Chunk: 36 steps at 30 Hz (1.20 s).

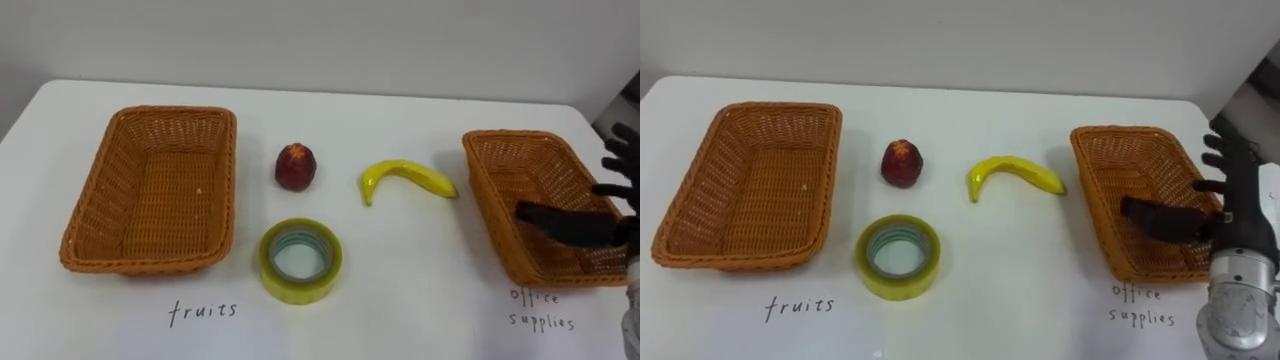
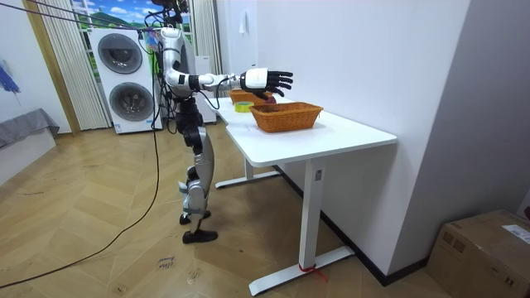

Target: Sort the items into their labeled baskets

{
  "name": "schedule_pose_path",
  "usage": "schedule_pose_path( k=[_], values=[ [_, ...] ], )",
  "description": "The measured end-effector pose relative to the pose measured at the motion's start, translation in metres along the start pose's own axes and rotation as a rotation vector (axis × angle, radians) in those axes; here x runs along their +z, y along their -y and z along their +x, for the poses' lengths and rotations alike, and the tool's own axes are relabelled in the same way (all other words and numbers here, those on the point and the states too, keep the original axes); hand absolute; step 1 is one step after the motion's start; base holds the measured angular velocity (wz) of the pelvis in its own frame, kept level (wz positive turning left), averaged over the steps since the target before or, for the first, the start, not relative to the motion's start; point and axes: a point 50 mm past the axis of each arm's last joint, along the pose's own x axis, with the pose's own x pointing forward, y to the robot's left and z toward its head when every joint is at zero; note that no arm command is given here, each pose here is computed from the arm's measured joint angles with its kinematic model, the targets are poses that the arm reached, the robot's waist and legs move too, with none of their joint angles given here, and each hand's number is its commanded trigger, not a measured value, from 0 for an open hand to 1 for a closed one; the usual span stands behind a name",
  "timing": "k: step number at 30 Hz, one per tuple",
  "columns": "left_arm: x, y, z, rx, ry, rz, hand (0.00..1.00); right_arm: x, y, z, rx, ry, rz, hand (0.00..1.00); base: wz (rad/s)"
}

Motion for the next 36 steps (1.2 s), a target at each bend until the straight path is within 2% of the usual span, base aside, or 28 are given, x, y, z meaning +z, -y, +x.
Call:
schedule_pose_path(
  k=[8, 26, 36],
  values=[
    [-0.002, 0.000, 0.000, -0.013, -0.007, -0.003, 0.00, 0.001, 0.000, 0.000, 0.004, 0.014, -0.073, 0.00, -0.02],
    [-0.003, -0.001, 0.000, -0.011, -0.012, -0.017, 0.00, 0.004, 0.000, 0.000, 0.013, 0.033, -0.101, 0.00, 0.00],
    [0.000, -0.001, 0.000, -0.006, -0.003, -0.021, 0.00, 0.030, 0.007, 0.000, -0.052, 0.140, -0.078, 0.00, 0.00]
  ],
)
